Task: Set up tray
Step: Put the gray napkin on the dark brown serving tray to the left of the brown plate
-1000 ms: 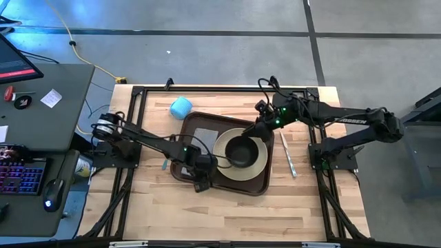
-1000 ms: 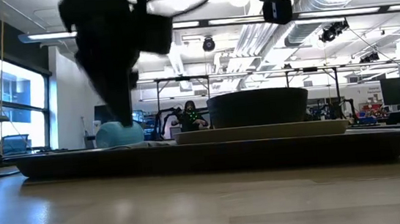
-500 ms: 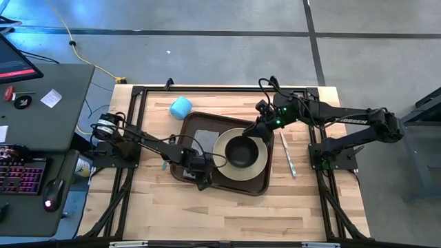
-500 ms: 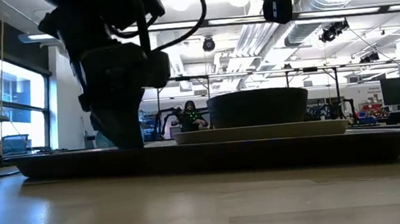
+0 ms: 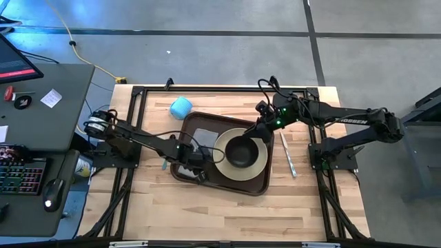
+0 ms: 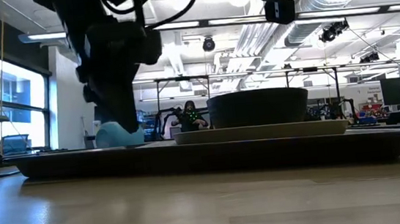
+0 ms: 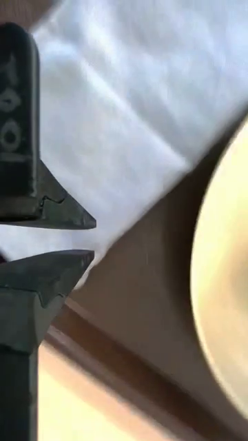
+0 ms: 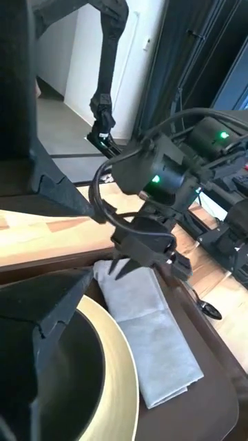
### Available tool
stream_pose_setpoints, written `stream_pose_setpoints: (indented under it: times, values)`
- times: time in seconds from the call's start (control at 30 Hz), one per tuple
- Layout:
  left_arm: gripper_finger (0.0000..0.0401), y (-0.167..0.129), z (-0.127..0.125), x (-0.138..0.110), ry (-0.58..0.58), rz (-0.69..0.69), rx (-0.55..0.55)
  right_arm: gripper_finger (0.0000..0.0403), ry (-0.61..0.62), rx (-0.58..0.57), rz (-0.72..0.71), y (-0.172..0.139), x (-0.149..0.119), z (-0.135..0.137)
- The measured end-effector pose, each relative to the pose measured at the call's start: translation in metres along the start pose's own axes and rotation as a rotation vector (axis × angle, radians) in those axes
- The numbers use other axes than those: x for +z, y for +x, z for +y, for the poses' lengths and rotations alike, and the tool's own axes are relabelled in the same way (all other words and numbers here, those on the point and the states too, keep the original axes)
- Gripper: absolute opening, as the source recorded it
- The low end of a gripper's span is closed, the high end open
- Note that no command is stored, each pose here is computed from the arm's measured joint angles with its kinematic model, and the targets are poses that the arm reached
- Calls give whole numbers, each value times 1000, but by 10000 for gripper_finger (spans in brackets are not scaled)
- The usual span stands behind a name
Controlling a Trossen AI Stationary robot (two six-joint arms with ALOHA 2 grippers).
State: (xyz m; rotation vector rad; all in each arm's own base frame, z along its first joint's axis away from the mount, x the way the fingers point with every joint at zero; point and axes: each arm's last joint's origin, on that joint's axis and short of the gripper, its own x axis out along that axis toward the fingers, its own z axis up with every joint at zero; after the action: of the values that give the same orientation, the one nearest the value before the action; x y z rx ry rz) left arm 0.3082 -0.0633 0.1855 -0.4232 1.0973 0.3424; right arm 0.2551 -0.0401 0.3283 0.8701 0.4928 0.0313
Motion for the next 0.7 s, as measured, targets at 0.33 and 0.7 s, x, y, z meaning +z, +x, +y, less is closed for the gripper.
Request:
stream_pose_setpoints:
  times: [0.33,0.7]
  values:
    - [94,-25,-3,-2,-26,25,-69,124,-123,-56,-286,5,22,5]
    - [94,-102,12,-6,-56,-159,-110,124,-321,-157,-162,72,78,-2]
